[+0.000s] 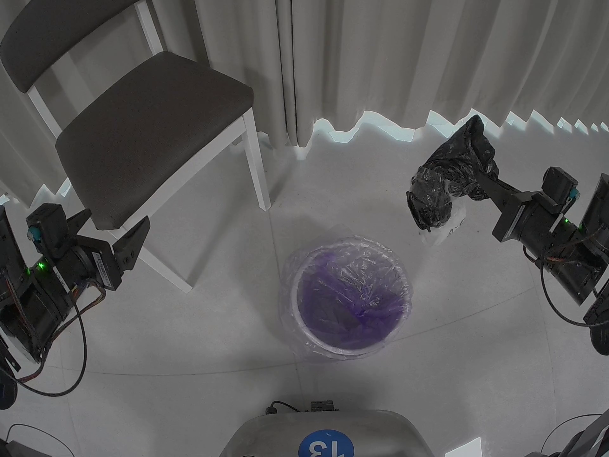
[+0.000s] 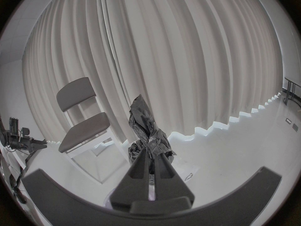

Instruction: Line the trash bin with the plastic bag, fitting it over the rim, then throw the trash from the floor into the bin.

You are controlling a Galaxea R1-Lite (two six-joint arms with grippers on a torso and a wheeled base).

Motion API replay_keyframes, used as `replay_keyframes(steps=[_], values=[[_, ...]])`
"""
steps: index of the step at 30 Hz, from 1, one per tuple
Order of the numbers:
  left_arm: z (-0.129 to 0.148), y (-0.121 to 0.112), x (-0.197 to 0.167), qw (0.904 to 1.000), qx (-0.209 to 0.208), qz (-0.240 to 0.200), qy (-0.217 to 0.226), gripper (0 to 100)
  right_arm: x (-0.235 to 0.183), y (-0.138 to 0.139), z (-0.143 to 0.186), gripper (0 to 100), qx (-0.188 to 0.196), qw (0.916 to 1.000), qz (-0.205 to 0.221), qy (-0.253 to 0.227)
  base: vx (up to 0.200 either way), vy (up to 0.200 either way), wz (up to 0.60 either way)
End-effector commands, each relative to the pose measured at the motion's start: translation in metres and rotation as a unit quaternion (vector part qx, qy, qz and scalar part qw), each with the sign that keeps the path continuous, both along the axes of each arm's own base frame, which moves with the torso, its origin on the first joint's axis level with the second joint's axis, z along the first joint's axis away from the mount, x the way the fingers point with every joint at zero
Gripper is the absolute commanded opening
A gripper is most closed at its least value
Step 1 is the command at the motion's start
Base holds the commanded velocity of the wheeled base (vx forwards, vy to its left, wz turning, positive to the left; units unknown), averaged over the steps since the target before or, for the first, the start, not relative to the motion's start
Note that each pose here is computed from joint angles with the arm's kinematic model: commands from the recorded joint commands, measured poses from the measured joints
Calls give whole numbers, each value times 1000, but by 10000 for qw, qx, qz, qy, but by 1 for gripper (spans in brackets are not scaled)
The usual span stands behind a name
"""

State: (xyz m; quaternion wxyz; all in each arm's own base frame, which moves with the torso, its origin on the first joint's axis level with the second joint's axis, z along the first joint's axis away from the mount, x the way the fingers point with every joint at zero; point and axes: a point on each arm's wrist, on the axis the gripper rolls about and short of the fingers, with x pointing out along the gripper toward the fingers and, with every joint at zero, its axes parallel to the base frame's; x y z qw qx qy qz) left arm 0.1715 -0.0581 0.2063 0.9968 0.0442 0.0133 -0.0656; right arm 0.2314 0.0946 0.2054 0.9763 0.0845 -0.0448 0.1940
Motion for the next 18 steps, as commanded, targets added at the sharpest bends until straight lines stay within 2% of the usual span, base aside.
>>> replay_keyframes(steps=[1,18], values=[[-2,-5,-3,9998,-23,-168,36,100,-4,0,-2,0,34,10000,37,44,0,0,0],[-12,-5,-6,9997,-26,-196,150,100,-6,7,-1,0,47,9998,168,33,0,0,0]])
